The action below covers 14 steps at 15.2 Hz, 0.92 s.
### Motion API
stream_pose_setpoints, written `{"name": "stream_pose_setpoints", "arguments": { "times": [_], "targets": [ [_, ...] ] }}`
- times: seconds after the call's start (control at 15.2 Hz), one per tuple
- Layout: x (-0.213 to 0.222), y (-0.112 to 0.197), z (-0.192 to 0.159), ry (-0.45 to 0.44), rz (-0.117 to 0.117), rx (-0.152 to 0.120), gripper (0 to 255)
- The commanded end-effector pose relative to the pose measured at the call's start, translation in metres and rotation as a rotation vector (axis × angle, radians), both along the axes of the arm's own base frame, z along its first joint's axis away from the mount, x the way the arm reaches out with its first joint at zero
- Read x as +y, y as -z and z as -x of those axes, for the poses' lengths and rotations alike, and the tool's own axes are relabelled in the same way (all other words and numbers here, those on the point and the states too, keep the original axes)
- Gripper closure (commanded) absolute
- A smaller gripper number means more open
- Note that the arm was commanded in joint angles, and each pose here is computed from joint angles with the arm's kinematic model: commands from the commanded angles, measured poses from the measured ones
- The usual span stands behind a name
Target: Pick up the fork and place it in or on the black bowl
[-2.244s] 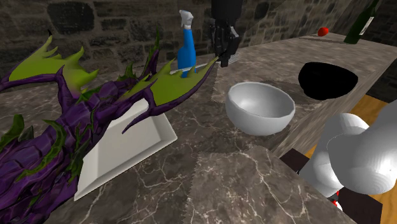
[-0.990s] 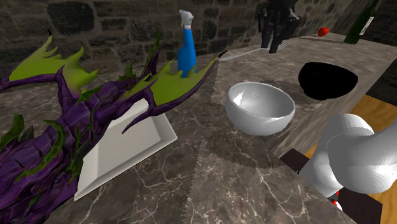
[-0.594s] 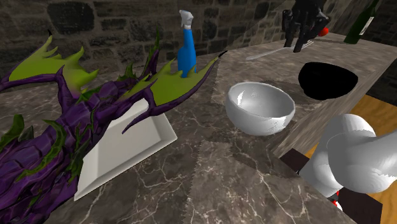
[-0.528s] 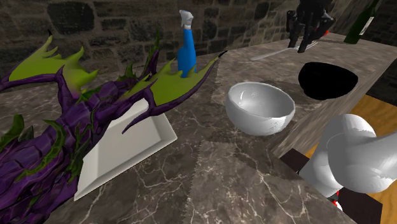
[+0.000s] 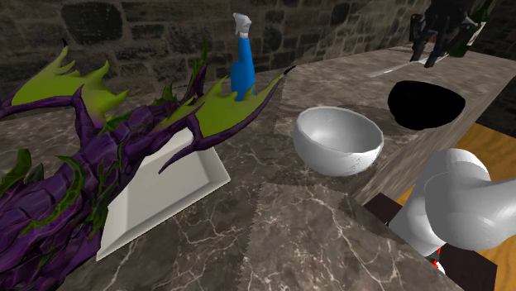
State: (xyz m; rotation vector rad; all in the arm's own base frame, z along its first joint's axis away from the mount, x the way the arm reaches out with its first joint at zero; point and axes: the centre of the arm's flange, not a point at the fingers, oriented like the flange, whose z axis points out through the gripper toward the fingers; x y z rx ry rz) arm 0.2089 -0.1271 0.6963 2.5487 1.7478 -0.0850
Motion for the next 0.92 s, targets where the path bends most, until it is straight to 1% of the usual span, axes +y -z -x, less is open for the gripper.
{"name": "stream_pose_setpoints", "arguments": {
  "times": [0.0,0.2,0.86],
  "targets": [
    [-0.023,0.002,0.019,-0.001,0.0,0.001,255],
    [-0.058,0.002,0.042,-0.001,0.0,0.001,255],
    [-0.058,0.055,0.042,-0.001,0.0,0.001,255]
  ]
}}
